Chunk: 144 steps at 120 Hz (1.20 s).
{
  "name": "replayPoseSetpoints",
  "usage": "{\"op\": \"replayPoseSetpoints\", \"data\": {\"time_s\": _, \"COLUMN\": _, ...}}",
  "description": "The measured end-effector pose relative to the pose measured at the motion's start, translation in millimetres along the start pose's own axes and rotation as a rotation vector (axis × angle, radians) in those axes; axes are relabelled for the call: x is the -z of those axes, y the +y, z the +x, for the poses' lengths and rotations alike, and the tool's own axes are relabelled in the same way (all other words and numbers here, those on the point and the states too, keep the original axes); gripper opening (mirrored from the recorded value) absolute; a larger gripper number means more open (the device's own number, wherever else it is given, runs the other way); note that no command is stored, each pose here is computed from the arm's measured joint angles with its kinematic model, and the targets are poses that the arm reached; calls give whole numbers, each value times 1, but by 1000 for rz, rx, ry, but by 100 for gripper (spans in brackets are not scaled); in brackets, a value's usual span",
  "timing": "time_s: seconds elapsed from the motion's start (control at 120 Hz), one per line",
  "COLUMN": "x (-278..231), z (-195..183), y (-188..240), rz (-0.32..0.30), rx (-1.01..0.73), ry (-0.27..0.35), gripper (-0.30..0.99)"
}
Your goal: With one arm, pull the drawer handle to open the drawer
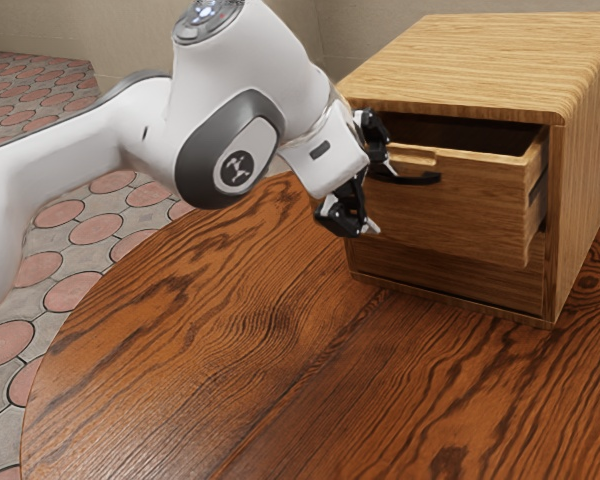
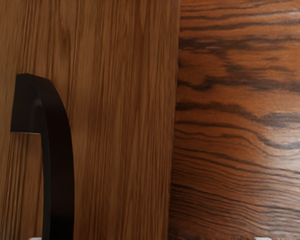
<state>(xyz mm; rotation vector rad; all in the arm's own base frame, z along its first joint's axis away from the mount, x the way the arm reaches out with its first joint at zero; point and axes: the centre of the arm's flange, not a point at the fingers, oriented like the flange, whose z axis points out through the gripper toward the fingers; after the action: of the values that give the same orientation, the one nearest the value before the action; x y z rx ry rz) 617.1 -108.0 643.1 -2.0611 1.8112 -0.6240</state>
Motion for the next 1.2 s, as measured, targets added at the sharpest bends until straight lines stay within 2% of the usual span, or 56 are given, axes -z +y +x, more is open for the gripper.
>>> {"op": "replayPoseSetpoints", "data": {"time_s": 0.075, "x": 1, "z": 0, "y": 6, "rz": -7, "rx": -1, "ry": -3, "gripper": 55}}
{"op": "replayPoseSetpoints", "data": {"time_s": 0.167, "x": 10, "z": 1, "y": 16, "rz": -8, "rx": -3, "ry": -7, "gripper": 51}}
{"op": "replayPoseSetpoints", "data": {"time_s": 0.333, "x": 17, "z": 1, "y": 30, "rz": -15, "rx": -5, "ry": -12, "gripper": 54}}
{"op": "replayPoseSetpoints", "data": {"time_s": 0.558, "x": 28, "z": 2, "y": 43, "rz": -14, "rx": -5, "ry": -19, "gripper": 50}}
{"op": "replayPoseSetpoints", "data": {"time_s": 0.683, "x": 37, "z": 2, "y": 54, "rz": -13, "rx": -7, "ry": -24, "gripper": 43}}
{"op": "replayPoseSetpoints", "data": {"time_s": 0.767, "x": 43, "z": 2, "y": 65, "rz": -13, "rx": -8, "ry": -29, "gripper": 46}}
{"op": "replayPoseSetpoints", "data": {"time_s": 0.883, "x": 53, "z": 3, "y": 76, "rz": -9, "rx": -9, "ry": -33, "gripper": 37}}
{"op": "replayPoseSetpoints", "data": {"time_s": 0.967, "x": 64, "z": 3, "y": 87, "rz": 1, "rx": -10, "ry": -36, "gripper": 23}}
{"op": "replayPoseSetpoints", "data": {"time_s": 1.025, "x": 70, "z": 3, "y": 93, "rz": 5, "rx": -10, "ry": -38, "gripper": 20}}
{"op": "replayPoseSetpoints", "data": {"time_s": 1.083, "x": 74, "z": 4, "y": 100, "rz": 6, "rx": -11, "ry": -39, "gripper": 20}}
{"op": "replayPoseSetpoints", "data": {"time_s": 1.2, "x": 78, "z": 4, "y": 108, "rz": 7, "rx": -9, "ry": -41, "gripper": 36}}
